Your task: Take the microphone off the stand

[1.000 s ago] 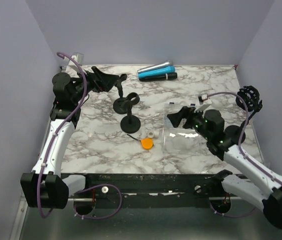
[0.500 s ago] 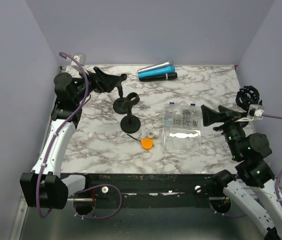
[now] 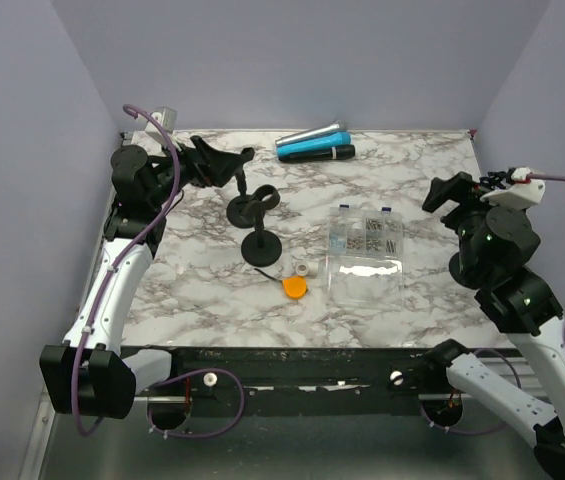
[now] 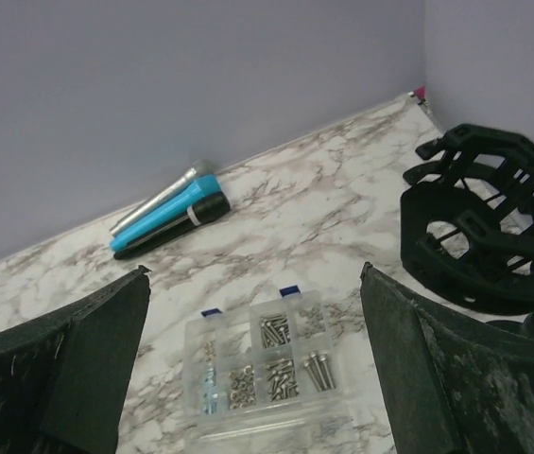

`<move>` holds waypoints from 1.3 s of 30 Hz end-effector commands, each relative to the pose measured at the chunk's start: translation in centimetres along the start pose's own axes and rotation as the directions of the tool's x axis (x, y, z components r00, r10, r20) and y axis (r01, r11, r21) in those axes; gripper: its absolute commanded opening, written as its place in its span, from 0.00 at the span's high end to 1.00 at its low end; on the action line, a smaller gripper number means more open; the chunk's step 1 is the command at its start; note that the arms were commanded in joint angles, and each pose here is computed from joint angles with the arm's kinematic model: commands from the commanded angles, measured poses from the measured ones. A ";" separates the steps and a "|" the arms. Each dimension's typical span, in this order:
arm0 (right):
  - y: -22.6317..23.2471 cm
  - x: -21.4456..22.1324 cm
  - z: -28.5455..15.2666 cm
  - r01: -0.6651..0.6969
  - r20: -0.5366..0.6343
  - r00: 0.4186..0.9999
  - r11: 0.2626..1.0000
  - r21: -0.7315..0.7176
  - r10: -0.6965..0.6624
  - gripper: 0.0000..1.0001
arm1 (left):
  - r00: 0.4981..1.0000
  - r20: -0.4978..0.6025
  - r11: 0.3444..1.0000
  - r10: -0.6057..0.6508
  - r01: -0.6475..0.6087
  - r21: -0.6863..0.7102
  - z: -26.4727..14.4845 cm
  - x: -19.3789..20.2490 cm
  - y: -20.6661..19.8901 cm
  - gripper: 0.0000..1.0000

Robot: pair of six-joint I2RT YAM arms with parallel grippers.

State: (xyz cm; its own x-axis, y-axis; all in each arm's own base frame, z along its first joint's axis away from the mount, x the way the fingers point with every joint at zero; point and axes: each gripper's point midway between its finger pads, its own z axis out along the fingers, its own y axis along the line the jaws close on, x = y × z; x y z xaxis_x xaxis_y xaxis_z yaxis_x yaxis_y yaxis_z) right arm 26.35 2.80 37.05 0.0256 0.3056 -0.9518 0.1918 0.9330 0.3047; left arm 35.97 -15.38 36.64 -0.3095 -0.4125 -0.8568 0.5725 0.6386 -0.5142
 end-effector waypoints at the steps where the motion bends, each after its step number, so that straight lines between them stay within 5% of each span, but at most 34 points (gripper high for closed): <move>1: -1.9 -2.0 0.6 0.087 0.002 0.996 0.984 0.158 -0.088 0.08 | 0.999 0.030 0.999 0.034 -0.034 0.005 -0.3 -1.2 -0.9 0.01; 8: -1.5 -1.0 3.8 0.185 -0.092 0.982 0.936 0.301 -0.165 0.11 | 0.999 0.032 0.999 0.039 -0.039 0.008 -0.3 -1.2 -1.2 0.01; 12: -3.2 -3.7 5.1 0.101 -0.037 0.995 0.916 0.388 -0.094 0.12 | 0.999 0.031 0.999 0.041 -0.042 0.013 -0.4 -1.2 -1.4 0.01; 18: -9.3 -2.5 10.0 -0.004 -0.191 0.977 0.900 0.436 0.097 0.15 | 0.998 0.038 0.999 0.049 -0.049 0.017 -0.5 -1.4 -1.6 0.02; 32: -20.9 -2.3 5.7 -0.208 0.012 0.956 0.652 0.729 0.292 0.25 | 1.000 0.023 0.999 0.010 -0.011 0.037 -0.1 -1.0 -1.5 0.01; 39: -22.0 0.9 5.0 -0.309 0.027 0.916 0.662 0.683 0.400 0.32 | 1.000 0.008 0.999 -0.006 0.006 0.047 0.3 -0.4 -1.5 0.02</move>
State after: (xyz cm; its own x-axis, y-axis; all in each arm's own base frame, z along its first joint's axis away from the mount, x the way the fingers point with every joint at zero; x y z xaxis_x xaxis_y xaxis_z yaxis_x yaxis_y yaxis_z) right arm 25.94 -19.82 30.20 0.1179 0.5773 -0.8080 0.8542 0.3559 0.3790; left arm 35.66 -15.64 36.89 -0.3164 -0.4210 -0.8501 0.5750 0.6277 -0.5248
